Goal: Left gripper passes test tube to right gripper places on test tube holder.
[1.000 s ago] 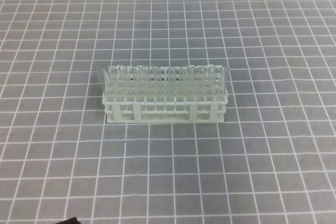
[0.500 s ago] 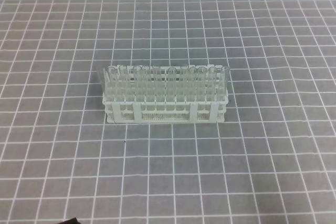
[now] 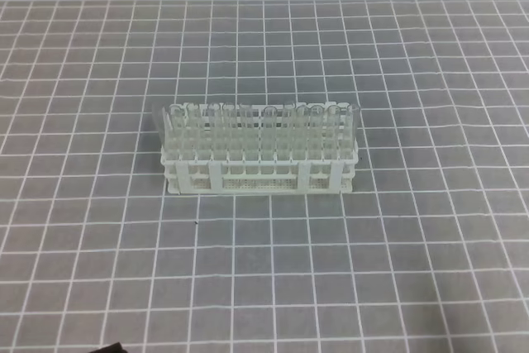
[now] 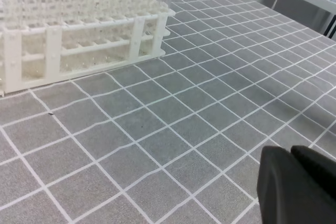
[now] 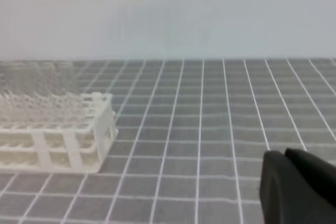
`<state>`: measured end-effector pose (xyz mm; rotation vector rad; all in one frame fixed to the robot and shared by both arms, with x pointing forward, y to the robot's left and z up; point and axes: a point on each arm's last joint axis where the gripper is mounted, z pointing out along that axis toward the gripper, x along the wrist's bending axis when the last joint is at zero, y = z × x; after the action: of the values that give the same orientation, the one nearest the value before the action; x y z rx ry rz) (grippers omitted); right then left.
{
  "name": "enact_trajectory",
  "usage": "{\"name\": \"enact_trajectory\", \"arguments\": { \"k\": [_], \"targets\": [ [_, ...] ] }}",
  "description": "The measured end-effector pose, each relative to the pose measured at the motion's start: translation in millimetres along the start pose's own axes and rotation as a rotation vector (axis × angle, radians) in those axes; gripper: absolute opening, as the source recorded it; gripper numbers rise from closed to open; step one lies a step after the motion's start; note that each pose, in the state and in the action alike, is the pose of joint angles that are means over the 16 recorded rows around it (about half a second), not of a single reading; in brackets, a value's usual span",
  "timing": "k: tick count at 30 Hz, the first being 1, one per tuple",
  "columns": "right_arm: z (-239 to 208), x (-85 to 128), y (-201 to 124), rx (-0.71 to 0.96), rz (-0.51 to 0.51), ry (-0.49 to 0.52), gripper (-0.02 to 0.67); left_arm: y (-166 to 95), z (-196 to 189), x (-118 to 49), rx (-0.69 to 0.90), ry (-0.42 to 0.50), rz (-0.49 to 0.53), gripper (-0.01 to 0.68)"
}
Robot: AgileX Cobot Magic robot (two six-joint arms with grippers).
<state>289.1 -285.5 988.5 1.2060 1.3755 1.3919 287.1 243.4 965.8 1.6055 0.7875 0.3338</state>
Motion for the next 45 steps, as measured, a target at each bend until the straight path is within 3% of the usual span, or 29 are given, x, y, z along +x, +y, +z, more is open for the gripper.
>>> {"name": "enact_trajectory", "arguments": {
  "k": [14,32,41,45],
  "targets": [
    [2,-4,-27,0.159,-0.048,-0.032,-0.013,-1,0,0.2,-0.001,0.000,0.000,-0.001],
    [2,-4,-31,0.185,-0.038,-0.030,-0.013,1,0,-0.2,0.000,0.000,0.001,0.000],
    [2,-4,-31,0.185,-0.036,-0.030,-0.013,5,0,-0.2,-0.047,0.005,0.086,0.000],
    [2,-4,-31,0.185,-0.035,-0.030,-0.013,11,-1,4.6,-0.116,0.074,0.110,0.000]
  ]
}}
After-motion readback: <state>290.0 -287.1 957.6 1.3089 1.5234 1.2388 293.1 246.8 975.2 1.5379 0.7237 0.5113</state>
